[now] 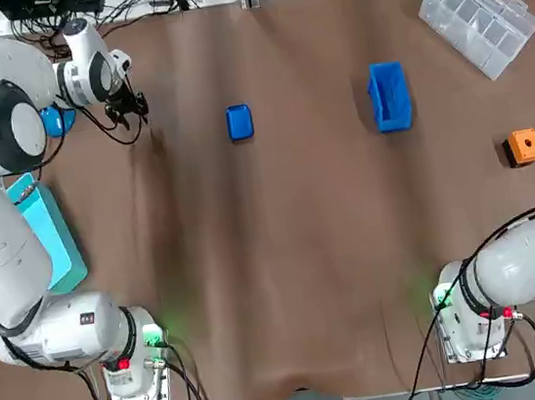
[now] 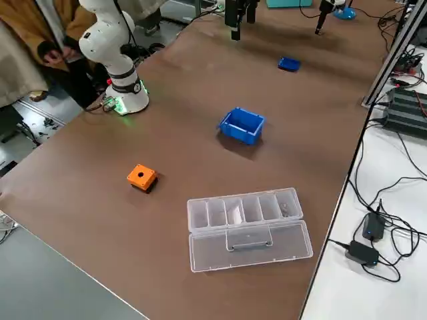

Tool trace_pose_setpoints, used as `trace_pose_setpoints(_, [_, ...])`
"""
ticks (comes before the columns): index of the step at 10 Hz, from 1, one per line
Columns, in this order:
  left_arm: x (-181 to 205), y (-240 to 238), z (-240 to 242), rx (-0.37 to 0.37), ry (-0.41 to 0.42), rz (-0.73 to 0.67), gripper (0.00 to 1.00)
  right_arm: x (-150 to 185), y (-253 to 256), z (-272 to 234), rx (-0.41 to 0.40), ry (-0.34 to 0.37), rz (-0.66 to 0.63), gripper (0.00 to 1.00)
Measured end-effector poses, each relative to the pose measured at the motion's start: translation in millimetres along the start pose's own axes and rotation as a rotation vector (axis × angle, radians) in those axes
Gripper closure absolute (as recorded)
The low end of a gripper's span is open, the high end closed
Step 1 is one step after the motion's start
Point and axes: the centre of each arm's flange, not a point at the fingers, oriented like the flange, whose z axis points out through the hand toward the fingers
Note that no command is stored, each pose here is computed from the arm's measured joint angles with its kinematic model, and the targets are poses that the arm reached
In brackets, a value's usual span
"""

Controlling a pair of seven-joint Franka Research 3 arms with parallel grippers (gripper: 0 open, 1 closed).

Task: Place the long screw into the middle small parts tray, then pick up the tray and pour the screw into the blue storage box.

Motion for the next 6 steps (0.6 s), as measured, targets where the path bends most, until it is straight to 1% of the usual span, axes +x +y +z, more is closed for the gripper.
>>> trace_pose_setpoints(3, [-0.4,0.6,8.1,0.001,-0.009,-0.015,0.30,-0.1,2.0,-0.3,0.000,0.001,0.004,0.00])
trace_pose_setpoints(6, [2.0,1.2,6.0,0.000,-0.002,-0.019,0.40,-0.2,2.8,-0.3,0.000,0.001,0.005,0.00])
